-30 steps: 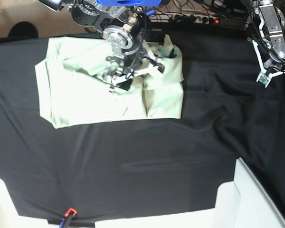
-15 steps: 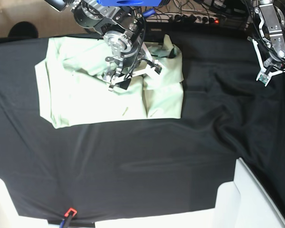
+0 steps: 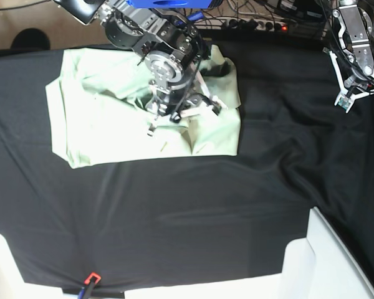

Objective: Fold the T-shirt properly
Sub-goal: 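Press and tuck the folded shirt's bunched middle with the right gripper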

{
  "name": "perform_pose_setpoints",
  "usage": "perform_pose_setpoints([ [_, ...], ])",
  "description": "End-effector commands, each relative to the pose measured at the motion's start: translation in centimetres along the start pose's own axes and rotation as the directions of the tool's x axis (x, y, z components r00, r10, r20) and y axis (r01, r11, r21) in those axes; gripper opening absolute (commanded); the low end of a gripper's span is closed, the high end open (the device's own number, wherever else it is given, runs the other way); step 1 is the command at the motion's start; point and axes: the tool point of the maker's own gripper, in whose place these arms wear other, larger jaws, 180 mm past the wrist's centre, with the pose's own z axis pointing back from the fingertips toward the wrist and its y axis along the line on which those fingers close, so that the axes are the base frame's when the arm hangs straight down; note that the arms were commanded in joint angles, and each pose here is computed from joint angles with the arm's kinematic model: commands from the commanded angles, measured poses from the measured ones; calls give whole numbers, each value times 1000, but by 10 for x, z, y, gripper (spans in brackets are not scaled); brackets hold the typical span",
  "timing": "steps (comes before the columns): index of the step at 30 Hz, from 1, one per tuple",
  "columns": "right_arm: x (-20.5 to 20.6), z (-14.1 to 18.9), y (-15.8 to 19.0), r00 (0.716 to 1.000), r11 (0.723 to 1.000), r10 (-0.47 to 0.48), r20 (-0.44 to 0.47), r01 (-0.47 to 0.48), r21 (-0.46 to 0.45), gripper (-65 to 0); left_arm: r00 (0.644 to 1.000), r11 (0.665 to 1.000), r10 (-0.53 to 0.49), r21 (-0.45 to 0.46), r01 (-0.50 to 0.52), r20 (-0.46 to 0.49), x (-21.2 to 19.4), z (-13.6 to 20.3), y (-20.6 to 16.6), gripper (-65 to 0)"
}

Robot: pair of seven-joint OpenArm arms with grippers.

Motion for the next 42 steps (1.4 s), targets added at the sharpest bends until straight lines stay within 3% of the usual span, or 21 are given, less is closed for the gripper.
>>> perform_pose_setpoints([
  [1, 8, 2, -8, 1000, 1000, -8, 21, 9, -25, -580, 1000, 999, -2, 32, 2, 5, 1, 3, 12, -650],
  [9, 5, 1, -9, 1000, 1000, -5, 16, 5, -28, -602, 1000, 1000, 8, -8, -8, -30, -10, -8, 1, -650],
  [13, -9, -7, -28, 998, 997, -60, -27, 59, -59, -646, 999, 1000, 11, -7, -11, -31, -10, -8, 2, -650],
  [16, -18, -12, -45, 995, 992, -89, -50, 84, -91, -647, 999, 1000, 12, -6, -12, -32, -11, -7, 2, -650],
  [20, -30, -17, -53, 997, 997, -19, -77, 14, -73, -647, 999, 1000, 12, -4, -12, -31, -10, -7, 3, -650],
  [26, -34, -14, -65, 995, 995, -60, -81, 53, -83, -644, 1000, 1000, 8, -6, -8, -30, -9, -8, 2, -650],
  [29, -21, 1, -63, 996, 993, -89, -28, 87, -81, -579, 1000, 1000, 8, -5, -9, -28, -9, -8, 2, -650],
  [33, -8, 9, -63, 993, 990, -117, 7, 117, -78, -350, 1000, 1000, 15, -1, -15, -15, -2, -8, 5, -650],
  [34, -6, 9, -58, 994, 992, -104, 11, 105, -67, -324, 1000, 1000, 16, 0, -16, -14, -1, -8, 6, -650],
  [42, -7, -4, -10, 1000, 1000, 0, -28, 1, 28, -321, 1000, 1000, 16, 0, -16, -14, -1, -8, 6, -650],
])
